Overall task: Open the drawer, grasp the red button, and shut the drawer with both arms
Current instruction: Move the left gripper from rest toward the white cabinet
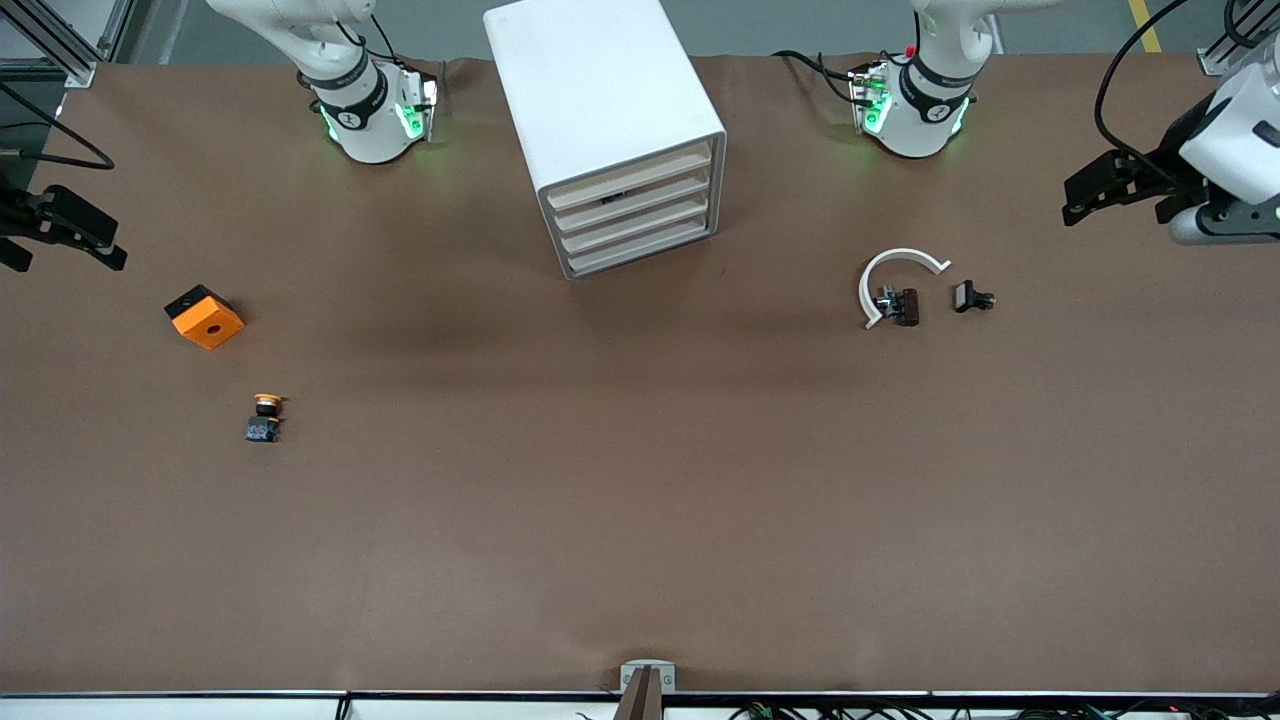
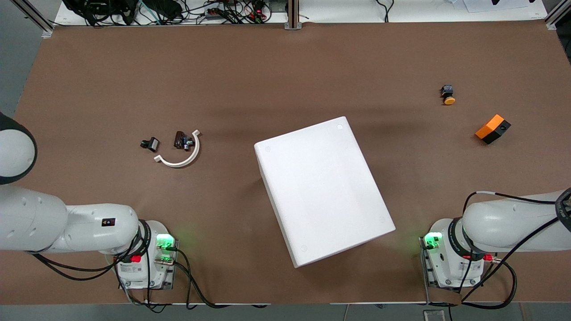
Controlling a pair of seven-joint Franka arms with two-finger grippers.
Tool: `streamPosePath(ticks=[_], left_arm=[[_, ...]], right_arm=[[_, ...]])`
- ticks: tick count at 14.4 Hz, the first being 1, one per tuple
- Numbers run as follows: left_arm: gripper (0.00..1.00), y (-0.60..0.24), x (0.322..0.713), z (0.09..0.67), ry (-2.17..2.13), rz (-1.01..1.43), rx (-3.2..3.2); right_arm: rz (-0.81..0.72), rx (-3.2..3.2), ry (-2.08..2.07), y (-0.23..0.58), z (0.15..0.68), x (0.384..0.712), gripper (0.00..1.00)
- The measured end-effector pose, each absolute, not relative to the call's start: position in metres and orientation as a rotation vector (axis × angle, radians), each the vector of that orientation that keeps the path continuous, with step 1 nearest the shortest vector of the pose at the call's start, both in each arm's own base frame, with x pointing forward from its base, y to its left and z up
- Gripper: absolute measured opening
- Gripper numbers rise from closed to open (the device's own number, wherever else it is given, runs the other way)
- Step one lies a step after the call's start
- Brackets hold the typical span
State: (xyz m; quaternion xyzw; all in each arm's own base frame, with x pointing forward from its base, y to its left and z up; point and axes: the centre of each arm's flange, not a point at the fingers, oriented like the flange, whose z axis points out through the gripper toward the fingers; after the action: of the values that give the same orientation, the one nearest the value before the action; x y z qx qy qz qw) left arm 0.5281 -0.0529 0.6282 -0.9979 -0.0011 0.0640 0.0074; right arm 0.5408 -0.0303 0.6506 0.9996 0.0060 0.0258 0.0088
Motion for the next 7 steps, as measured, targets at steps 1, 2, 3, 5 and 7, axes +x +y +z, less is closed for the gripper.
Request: streamPosePath(ticks=[1,2,3,5,7], left_arm=[[1.0,-0.052,0.536,0.612,-0.003,0.248,-3.118],[1.0,-0.052,0.547,0.59,-0.001,0.313,-3.115],[1.0,-0.053,0.559,0.565,0.004,0.382,-3.109],[1.0,-0.062,0.58,0.511,-0.043,0.511,-3.089],[1.0,-0.085,0.595,0.472,-0.167,0.582,-3.051]], right_arm=[[0.08,3.123,0.019,-0.03,0.651,0.541,1.0],[0.08,3.123,0.019,-0.03,0.65,0.541,1.0],[0.08,3.123,0.019,-0.03,0.65,0.541,1.0],[0.079,3.123,0.019,-0.03,0.65,0.541,1.0],[0.079,3.123,0.019,-0.03,0.65,0.541,1.0]])
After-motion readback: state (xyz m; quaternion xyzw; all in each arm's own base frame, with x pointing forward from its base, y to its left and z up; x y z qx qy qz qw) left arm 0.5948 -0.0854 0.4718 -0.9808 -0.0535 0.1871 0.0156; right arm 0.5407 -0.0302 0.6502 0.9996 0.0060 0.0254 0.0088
